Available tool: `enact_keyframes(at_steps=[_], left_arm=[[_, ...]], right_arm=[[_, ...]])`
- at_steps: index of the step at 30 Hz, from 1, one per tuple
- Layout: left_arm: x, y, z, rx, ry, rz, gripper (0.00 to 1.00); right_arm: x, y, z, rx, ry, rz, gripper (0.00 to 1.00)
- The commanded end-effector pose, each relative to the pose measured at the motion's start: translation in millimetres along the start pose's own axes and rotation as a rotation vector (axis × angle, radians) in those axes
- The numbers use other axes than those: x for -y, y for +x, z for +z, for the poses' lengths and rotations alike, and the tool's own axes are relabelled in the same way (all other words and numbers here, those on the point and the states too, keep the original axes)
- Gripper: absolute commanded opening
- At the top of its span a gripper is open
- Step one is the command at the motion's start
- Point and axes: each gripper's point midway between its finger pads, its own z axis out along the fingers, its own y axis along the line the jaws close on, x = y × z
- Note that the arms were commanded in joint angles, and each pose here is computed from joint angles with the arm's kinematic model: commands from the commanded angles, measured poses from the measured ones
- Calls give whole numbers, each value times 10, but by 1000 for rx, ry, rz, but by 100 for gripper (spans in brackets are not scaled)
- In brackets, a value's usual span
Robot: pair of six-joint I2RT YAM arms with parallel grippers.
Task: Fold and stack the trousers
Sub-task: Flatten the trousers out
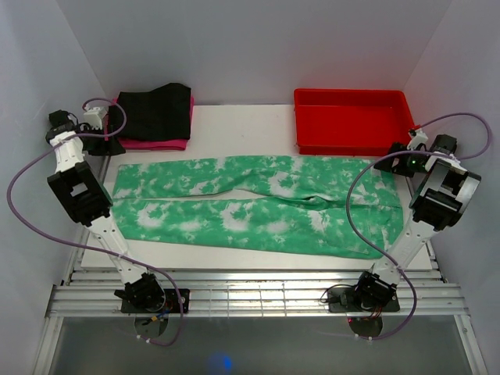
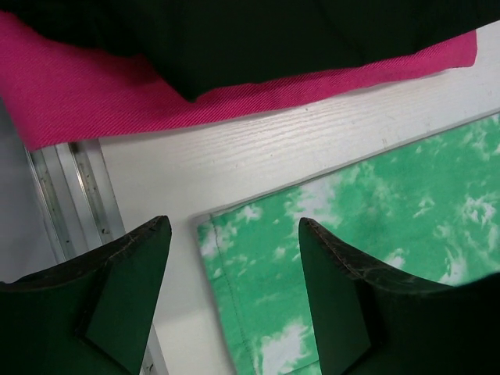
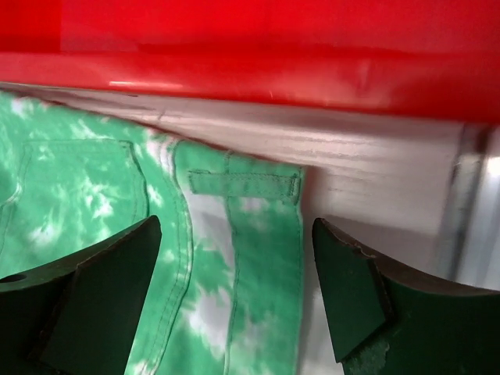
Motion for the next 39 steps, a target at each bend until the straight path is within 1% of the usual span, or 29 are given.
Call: enact_keyframes(at_steps=[1, 2, 3, 5, 10, 11, 12, 13, 15, 17, 20, 22, 23, 24, 25, 26, 28, 29, 32, 33, 34, 36, 39], left_arm=[[-6, -87, -82, 44, 32, -36, 77], [-4, -63, -87, 42, 35, -42, 77], [-5, -53, -85, 40, 34, -40, 77], [-13, -10, -83, 30, 28, -45, 77], [-84, 92, -48, 14, 16, -68, 77], [-104, 105, -49, 12, 12, -73, 77], [-129, 106, -38, 10, 6, -72, 77], [-162, 102, -49, 10, -4, -73, 77], [-216, 106, -27, 7, -16, -73, 77], [-306, 82, -63, 14, -38, -80, 77], [-428, 101, -60, 12, -56, -101, 79], [-508, 145, -15, 10, -62, -129, 80], [-572, 102, -56, 30, -67, -133, 80], [-601, 100, -47, 37, -64, -143, 80], [-658, 142, 4, 37, -65, -156, 81], [-695, 107, 7, 48, -73, -168, 81], [-734, 166, 99, 43, -65, -184, 82], [-724, 168, 118, 50, -48, -185, 82], [-716, 280, 249, 39, -17, -202, 79], [-709, 331, 282, 31, -9, -208, 78], [-698, 372, 308, 22, -5, -212, 77], [-613, 471, 354, 10, 32, -210, 73], [-473, 513, 343, 21, 78, -220, 72]], right_arm=[[-6, -228, 16, 193, -4, 4, 84], [-19, -212, 19, 218, 0, 4, 83], [-52, -38, 61, 213, -5, 55, 83], [-50, -42, 77, 226, 8, 71, 82], [109, -201, 3, 287, 102, 32, 81], [106, -225, 8, 288, 94, 25, 82], [125, -102, 98, 243, 78, 60, 82], [169, -250, 100, 241, 80, 27, 82], [217, -238, 140, 201, 74, 32, 82], [261, -266, 146, 201, 90, -8, 83], [196, -341, 155, 226, 43, -35, 83], [128, -309, 240, 210, -13, -21, 79], [82, -255, 264, 182, -29, -5, 75], [27, -268, 304, 176, -43, -38, 64], [14, -262, 318, 171, -43, -46, 58], [12, -253, 336, 168, -41, -42, 48], [20, -245, 356, 167, -46, -30, 37], [31, -237, 365, 166, -43, -29, 28], [45, -225, 367, 163, -36, -29, 17], [47, -229, 364, 162, -34, -31, 10], [46, -231, 360, 161, -32, -31, 8], [38, -250, 345, 166, -37, -34, 8], [-6, -270, 325, 171, -53, -38, 8]])
